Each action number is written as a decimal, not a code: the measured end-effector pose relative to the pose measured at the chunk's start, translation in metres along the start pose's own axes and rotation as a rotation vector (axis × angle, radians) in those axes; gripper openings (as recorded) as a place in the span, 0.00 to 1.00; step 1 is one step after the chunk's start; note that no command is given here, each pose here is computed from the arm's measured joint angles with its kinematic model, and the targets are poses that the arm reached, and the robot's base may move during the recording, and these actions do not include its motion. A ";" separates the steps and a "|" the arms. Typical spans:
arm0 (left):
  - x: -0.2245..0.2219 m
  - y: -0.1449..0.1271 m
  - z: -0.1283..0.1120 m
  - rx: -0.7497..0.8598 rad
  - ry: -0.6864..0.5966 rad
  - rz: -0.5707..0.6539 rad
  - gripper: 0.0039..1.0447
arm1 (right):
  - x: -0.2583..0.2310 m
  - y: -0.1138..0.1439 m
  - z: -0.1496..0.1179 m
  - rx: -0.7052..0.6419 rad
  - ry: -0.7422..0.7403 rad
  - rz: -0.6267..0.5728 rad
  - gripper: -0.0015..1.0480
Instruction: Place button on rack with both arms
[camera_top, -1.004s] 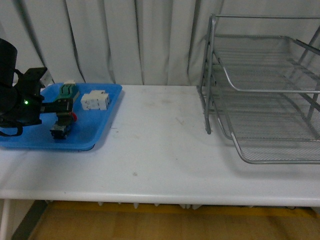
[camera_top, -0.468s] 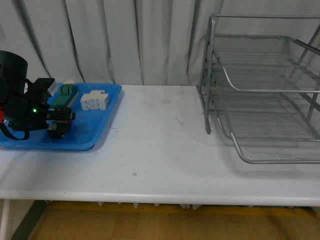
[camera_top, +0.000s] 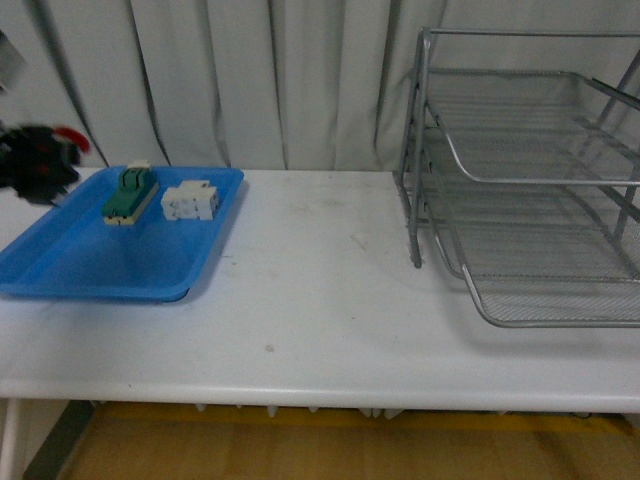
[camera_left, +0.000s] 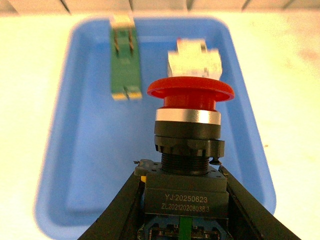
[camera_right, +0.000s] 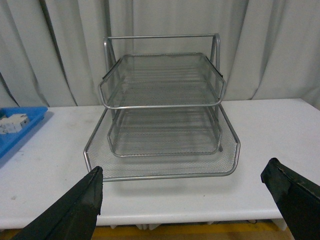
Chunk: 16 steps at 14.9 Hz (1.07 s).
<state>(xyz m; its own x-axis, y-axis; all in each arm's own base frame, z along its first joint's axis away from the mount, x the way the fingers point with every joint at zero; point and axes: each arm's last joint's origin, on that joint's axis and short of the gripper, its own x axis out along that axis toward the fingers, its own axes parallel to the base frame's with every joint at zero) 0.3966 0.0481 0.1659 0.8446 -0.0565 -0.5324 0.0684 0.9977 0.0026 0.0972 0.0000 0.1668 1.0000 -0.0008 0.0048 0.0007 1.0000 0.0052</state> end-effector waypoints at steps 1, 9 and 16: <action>-0.044 -0.003 0.009 0.019 -0.076 0.039 0.34 | 0.000 0.000 0.000 0.000 0.000 0.000 0.94; -0.052 -0.003 0.001 0.032 -0.058 0.049 0.34 | 0.000 0.000 0.000 0.000 0.000 0.002 0.94; -0.052 -0.002 0.000 0.029 -0.055 0.056 0.34 | 0.000 0.000 0.000 0.000 0.000 0.000 0.94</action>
<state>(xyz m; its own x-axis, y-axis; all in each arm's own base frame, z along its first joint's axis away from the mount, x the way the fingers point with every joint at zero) 0.3522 0.0495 0.1938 0.8753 -0.0036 -0.4836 0.0350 0.9978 0.0558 0.0972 0.0000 0.1668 1.0000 -0.0004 0.0048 0.0004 1.0000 0.0052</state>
